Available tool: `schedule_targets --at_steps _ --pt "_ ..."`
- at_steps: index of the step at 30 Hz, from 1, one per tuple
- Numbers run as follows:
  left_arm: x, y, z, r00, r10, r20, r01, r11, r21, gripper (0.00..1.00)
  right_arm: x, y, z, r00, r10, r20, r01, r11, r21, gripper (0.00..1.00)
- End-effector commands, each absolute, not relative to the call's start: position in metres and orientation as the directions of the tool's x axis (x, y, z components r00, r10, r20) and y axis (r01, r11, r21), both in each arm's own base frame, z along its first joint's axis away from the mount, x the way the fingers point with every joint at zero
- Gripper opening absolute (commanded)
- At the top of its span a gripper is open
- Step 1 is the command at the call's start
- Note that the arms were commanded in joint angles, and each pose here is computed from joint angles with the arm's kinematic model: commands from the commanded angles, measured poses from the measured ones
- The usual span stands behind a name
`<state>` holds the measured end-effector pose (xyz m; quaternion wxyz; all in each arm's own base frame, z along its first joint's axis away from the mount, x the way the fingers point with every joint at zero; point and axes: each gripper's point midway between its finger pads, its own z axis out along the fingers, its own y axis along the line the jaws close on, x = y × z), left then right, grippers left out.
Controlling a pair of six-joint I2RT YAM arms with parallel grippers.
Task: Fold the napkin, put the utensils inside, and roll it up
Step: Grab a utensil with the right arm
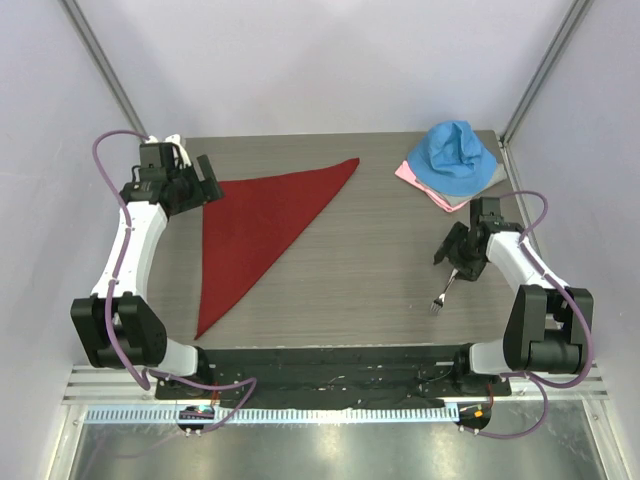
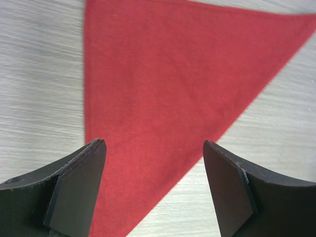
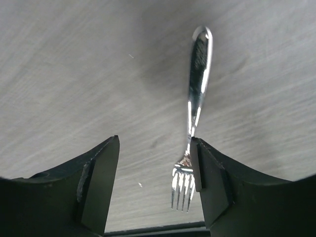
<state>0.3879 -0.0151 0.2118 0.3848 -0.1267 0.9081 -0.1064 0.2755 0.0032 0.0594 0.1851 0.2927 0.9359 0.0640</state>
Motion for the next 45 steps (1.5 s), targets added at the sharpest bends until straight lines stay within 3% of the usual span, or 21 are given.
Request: schedule_targets --at_steps 1,6,12,17,24,33,39,45 --pt "0.391 -0.032 0.231 -0.658 -0.269 -0.704 -0.057 0.949 -0.309 0.85 0.256 0.003 0.048 -0.742 0.618 -0.261 0.584 0.786 0.200 0.66" --pt "0.386 -0.025 0.241 -0.639 -0.249 -0.728 -0.067 0.960 -0.270 0.85 0.239 0.004 0.034 -0.754 0.620 -0.217 0.597 0.784 0.169 0.64" --pt "0.387 -0.024 0.239 -0.643 -0.247 -0.725 -0.072 0.962 -0.264 0.85 0.234 -0.007 0.028 -0.751 0.616 -0.238 0.609 0.785 0.109 0.60" --pt "0.388 -0.025 0.237 -0.647 -0.249 -0.721 -0.070 0.961 -0.269 0.85 0.235 -0.008 0.018 -0.743 0.623 -0.244 0.618 0.779 0.104 0.50" --pt "0.389 -0.023 0.236 -0.646 -0.247 -0.722 -0.074 0.962 -0.263 0.85 0.231 -0.005 0.003 -0.730 0.645 -0.226 0.637 0.762 0.114 0.33" --pt "0.388 -0.023 0.236 -0.646 -0.247 -0.723 -0.077 0.963 -0.260 0.85 0.226 -0.002 -0.007 -0.744 0.636 -0.206 0.628 0.770 0.111 0.01" --pt "0.389 -0.026 0.237 -0.647 -0.251 -0.720 -0.065 0.959 -0.276 0.85 0.243 0.005 0.010 -0.766 0.582 -0.274 0.574 0.811 0.117 0.01" --pt "0.389 -0.028 0.237 -0.645 -0.256 -0.720 -0.061 0.956 -0.286 0.85 0.277 0.063 0.037 -0.810 0.468 -0.353 0.448 0.883 0.143 0.01"
